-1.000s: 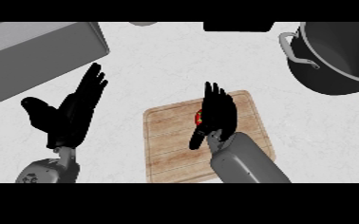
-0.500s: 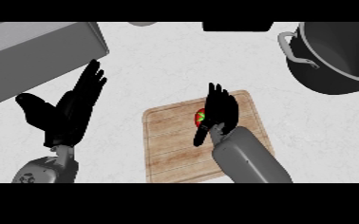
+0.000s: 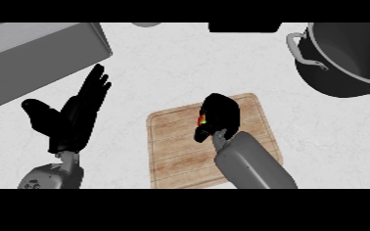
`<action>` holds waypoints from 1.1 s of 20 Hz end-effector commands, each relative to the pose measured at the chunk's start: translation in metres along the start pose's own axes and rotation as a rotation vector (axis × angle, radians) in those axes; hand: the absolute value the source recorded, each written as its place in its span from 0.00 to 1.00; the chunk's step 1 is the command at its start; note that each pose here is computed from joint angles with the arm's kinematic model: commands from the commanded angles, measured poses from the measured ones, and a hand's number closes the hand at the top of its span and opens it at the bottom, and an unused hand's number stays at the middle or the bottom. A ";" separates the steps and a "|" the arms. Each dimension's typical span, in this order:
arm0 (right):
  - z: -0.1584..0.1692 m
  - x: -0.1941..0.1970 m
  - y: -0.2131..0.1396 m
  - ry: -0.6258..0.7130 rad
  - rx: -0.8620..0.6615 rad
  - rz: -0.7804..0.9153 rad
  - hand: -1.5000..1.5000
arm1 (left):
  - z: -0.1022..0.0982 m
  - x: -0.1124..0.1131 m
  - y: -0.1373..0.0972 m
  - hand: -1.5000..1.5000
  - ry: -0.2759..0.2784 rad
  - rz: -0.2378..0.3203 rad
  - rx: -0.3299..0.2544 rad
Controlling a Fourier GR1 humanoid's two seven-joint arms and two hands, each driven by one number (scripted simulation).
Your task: Pick the tomato from the cutting board and place it in the pot
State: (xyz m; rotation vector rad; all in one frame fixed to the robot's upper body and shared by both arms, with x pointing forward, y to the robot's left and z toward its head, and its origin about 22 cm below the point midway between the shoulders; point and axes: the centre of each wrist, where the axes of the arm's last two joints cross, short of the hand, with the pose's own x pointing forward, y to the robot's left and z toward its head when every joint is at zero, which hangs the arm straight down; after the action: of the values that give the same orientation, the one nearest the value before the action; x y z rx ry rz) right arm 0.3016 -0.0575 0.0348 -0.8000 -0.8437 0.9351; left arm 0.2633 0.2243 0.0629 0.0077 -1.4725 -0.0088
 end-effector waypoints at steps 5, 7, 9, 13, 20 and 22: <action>0.003 0.003 -0.008 0.027 -0.052 -0.032 1.00 | -0.004 0.000 0.009 0.50 -0.002 -0.023 0.010; -0.011 -0.061 -0.024 0.031 -0.112 0.012 1.00 | -0.002 0.006 0.018 0.50 0.003 0.000 0.023; -0.028 -0.130 -0.066 0.025 -0.113 0.048 1.00 | 0.001 0.000 0.007 0.50 -0.003 0.017 0.050; -0.046 -0.237 -0.135 0.075 -0.189 0.051 1.00 | 0.009 -0.003 0.021 0.50 0.002 0.006 0.081; -0.011 -0.365 -0.243 0.014 -0.483 0.021 1.00 | 0.009 -0.001 0.018 0.50 0.012 0.004 0.047; 0.002 -0.387 -0.265 -0.046 -0.500 -0.008 1.00 | 0.000 0.002 0.018 0.50 -0.001 0.000 0.041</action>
State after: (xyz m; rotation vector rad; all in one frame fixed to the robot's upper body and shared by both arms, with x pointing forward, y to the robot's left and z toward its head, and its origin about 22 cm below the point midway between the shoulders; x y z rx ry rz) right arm 0.2833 -0.4509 0.1272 -1.1610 -1.0095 0.7743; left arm 0.2587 0.2417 0.0661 0.0493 -1.4694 0.0333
